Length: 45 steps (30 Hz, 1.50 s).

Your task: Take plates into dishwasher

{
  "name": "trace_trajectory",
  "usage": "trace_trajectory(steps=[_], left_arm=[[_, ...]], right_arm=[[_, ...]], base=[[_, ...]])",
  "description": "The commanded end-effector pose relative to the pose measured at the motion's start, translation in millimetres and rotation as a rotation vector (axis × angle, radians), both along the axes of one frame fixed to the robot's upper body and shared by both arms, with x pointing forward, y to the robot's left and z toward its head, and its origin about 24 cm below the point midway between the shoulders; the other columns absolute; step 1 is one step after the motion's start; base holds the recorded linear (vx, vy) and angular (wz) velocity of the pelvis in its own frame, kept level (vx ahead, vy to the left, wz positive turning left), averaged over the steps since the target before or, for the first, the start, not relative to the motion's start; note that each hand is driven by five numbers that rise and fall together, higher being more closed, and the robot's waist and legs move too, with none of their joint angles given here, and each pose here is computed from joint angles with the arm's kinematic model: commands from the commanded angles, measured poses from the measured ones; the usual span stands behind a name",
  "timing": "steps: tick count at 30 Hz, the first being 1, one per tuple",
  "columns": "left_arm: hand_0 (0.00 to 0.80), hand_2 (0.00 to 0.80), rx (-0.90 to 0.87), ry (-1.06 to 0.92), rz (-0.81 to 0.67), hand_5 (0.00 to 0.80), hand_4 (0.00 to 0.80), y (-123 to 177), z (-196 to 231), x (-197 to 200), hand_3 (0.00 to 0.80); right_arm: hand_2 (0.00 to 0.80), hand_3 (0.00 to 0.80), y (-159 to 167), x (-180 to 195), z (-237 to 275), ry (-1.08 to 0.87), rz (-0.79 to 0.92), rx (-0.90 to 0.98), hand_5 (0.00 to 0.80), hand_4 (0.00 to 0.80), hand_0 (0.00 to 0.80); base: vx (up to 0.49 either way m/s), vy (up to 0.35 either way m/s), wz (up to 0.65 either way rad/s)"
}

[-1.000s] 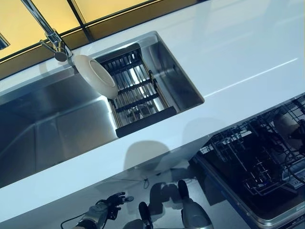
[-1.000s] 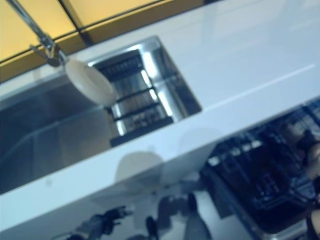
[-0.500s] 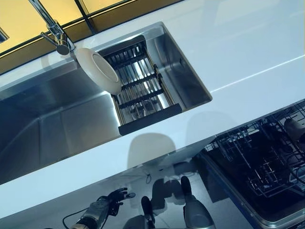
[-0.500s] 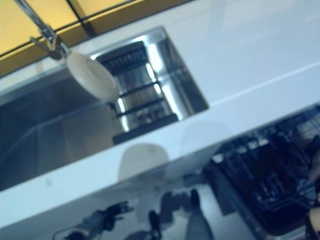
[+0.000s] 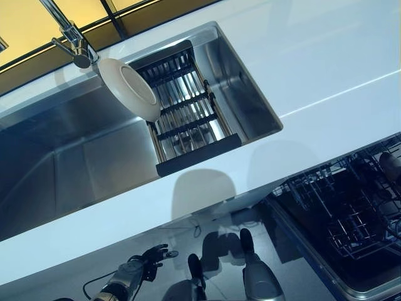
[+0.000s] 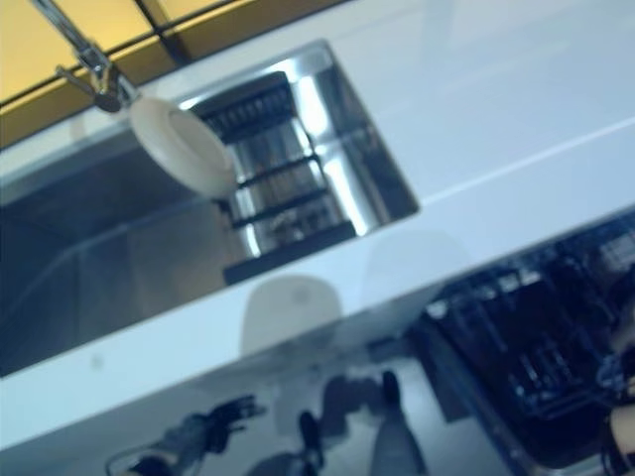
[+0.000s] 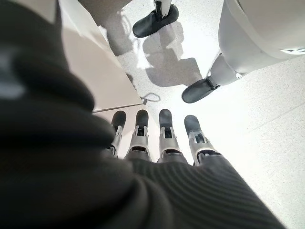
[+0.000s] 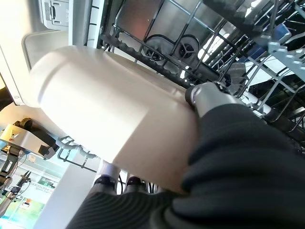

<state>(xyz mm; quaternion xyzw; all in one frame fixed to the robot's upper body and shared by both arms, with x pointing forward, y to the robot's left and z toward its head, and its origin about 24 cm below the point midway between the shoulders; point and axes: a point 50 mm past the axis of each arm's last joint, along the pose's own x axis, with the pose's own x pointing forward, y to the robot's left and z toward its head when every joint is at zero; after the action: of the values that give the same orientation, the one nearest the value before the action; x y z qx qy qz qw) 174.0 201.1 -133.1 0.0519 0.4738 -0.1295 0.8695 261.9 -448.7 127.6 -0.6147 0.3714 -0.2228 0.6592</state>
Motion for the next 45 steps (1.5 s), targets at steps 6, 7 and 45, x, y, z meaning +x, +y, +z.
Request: trace_trajectory(steps=[6, 7, 45], left_arm=[[0.0, 0.0, 0.048, 0.012, -0.026, 0.0, 0.0, 15, 1, -1, 0.0], [0.0, 0.0, 0.048, 0.012, -0.026, 0.0, 0.0, 15, 1, -1, 0.0], [0.0, 0.0, 0.109, 0.174, 0.085, 0.0, 0.0, 33, -13, -38, 0.0]], right_arm=[[0.0, 0.0, 0, -5, -15, 0.03, -0.044, 0.011, 0.0, 0.0, 0.0], [0.0, 0.0, 0, -5, -15, 0.03, -0.044, 0.011, 0.0, 0.0, 0.0], [0.0, 0.0, -36, -40, 179, -0.71, -0.104, -0.03, 0.0, 0.0, 0.0]], base=[[0.0, 0.0, 0.0], [0.0, 0.0, 0.0], [0.034, 0.026, -0.04]])
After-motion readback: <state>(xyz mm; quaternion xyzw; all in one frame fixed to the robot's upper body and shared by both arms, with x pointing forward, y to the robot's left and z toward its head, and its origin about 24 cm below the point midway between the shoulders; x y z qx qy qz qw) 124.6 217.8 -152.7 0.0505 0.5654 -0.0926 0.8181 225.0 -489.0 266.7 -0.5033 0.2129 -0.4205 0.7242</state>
